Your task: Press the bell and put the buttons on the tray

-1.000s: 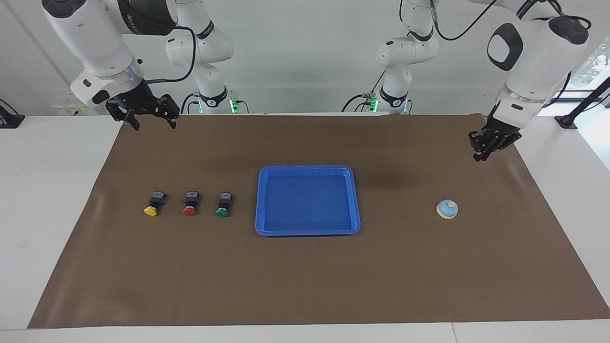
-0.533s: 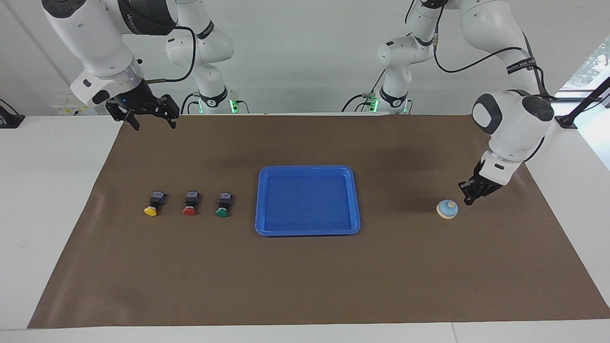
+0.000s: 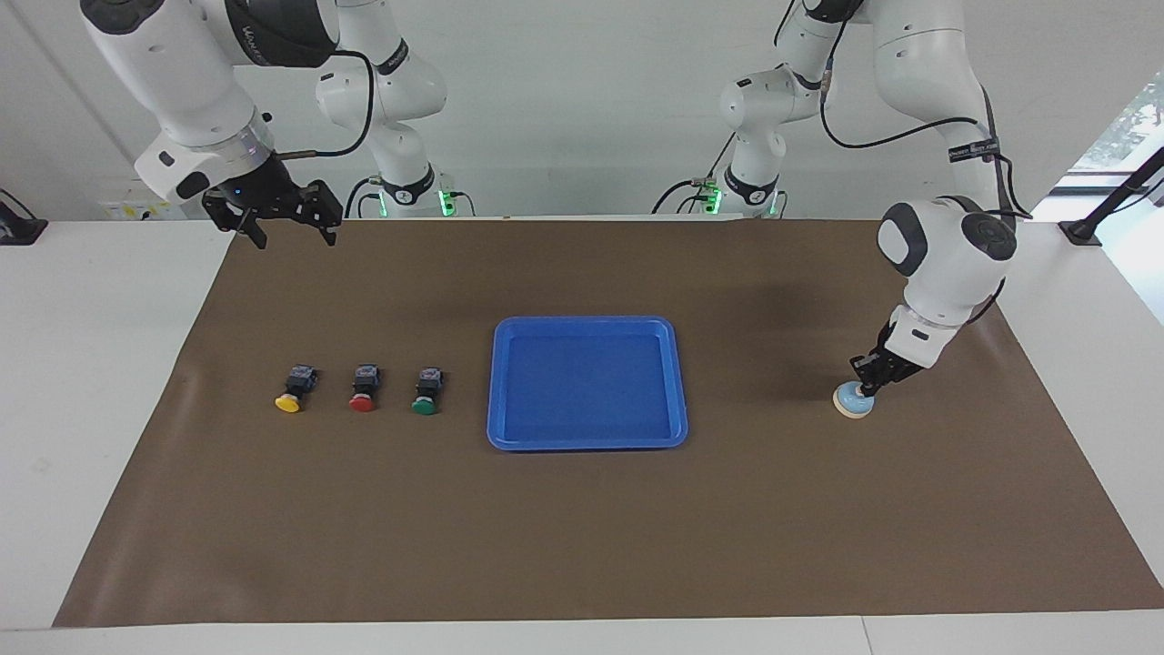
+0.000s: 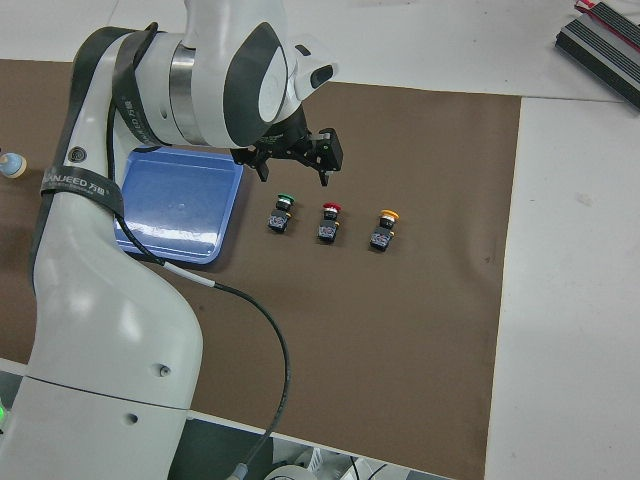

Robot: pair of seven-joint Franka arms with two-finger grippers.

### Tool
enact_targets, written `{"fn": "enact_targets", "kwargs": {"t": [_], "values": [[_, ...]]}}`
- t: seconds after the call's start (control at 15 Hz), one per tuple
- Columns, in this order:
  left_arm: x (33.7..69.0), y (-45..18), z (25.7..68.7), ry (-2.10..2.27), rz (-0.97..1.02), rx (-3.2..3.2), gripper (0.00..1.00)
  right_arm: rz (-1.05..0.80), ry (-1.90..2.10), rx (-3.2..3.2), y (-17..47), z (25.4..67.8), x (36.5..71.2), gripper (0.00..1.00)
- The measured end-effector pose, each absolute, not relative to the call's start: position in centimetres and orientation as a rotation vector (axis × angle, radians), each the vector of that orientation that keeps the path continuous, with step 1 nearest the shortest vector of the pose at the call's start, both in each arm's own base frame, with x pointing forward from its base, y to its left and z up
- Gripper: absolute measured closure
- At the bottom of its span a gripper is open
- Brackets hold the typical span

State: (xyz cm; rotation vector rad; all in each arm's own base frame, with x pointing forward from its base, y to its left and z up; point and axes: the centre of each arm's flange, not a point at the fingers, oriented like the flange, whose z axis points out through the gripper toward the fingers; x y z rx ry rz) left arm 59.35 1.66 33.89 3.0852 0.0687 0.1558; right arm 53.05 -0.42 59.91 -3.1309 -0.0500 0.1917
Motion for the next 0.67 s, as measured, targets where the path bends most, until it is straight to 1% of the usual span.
{"fn": "enact_targets", "kwargs": {"t": [0.27, 0.33, 0.4, 0.47, 0.53, 0.6, 0.67], "values": [[59.6, 2.0, 34.1, 0.076, 0.163, 3.085, 0.99, 0.192, -0.05, -3.131, -0.4, 59.9, 53.1, 0.0], [60.0, 2.3, 34.8, 0.081, 0.154, 3.085, 0.99, 0.192, -0.05, -3.131, -0.4, 59.9, 53.1, 0.0], [60.7, 2.5, 36.5, 0.082, 0.122, 3.086, 0.99, 0.192, -0.05, -3.131, -0.4, 59.9, 53.1, 0.0], [61.5, 2.6, 39.3, 0.079, 0.086, 3.087, 0.91, 0.192, -0.05, -3.131, -0.4, 59.9, 53.1, 0.0], [62.0, 2.6, 42.8, 0.073, 0.059, 3.088, 0.78, 0.192, -0.05, -3.131, -0.4, 59.9, 53.1, 0.0], [62.1, 2.5, 46.4, 0.065, 0.041, 3.091, 0.68, 0.192, -0.05, -3.131, -0.4, 59.9, 53.1, 0.0], [60.6, 2.0, 51.6, 0.053, 0.024, 3.102, 0.45, 0.192, -0.05, -3.131, -0.4, 59.9, 53.1, 0.0]]}}
